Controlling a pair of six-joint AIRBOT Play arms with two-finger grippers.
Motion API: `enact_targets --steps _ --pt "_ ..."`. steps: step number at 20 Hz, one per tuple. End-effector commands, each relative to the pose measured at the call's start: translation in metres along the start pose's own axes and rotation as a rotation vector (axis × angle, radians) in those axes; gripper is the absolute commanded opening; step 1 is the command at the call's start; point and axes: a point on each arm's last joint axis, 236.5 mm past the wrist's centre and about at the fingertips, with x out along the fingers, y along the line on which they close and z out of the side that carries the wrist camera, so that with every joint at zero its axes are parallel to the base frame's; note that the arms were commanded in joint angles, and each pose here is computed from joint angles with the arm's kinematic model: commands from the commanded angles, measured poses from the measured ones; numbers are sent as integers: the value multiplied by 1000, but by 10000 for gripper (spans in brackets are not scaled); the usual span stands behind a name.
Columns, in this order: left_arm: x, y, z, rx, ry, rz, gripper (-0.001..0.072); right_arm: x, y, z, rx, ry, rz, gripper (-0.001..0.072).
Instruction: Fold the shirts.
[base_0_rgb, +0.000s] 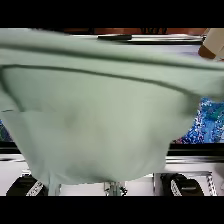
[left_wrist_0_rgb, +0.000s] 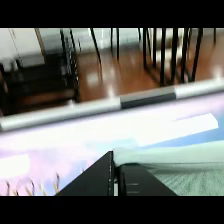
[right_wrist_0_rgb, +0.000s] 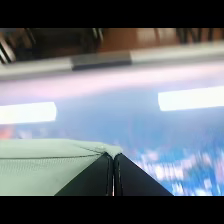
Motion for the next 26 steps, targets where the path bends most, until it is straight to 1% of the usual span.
enact_targets --steps 1,3,4,6,8,10,11,14,16,17,18,19,20,21,22,23,24,26 --pt "91 7 -104 -53 302 -34 38 74 -36 -93 10 371 -109 71" --pt "145 9 -154 -102 384 -48 38 133 -46 -139 68 459 -115 71" --pt "173 8 -172 -142 395 -61 38 163 -47 -153 101 460 -105 71" --pt "222 3 -195 -238 396 -92 39 225 -44 -161 213 400 -69 71" --pt "269 -1 -219 -354 395 -112 38 279 -41 -154 372 298 -36 71" --pt "304 -5 -253 -455 432 -124 39 320 -40 -156 546 231 -14 71" --pt "316 -10 -274 -498 472 -134 39 336 -41 -167 611 234 -16 71" --pt "334 -29 -325 -600 592 -173 40 358 -35 -216 636 350 -37 72" --pt "337 -41 -341 -663 642 -206 43 362 -26 -231 627 393 -30 72" --pt "335 -45 -343 -668 662 -223 97 362 -22 -230 621 391 -23 111" --pt "330 -46 -341 -666 683 -243 349 360 -20 -224 615 381 -16 292" --pt "322 -44 -335 -665 715 -271 528 355 -22 -213 586 370 -5 472" --pt "308 -33 -331 -646 767 -293 533 346 -26 -198 544 358 6 472" --pt "292 -14 -331 -617 827 -287 530 334 -34 -182 512 347 8 473" --pt "269 14 -336 -611 917 -236 505 320 -43 -170 487 353 0 473" --pt "241 40 -346 -626 1027 -167 496 301 -56 -166 459 384 -18 472" --pt "208 61 -360 -651 1144 -105 496 281 -70 -172 432 447 -45 472" --pt "169 80 -382 -713 1260 -60 496 237 -91 -213 361 670 -96 472"
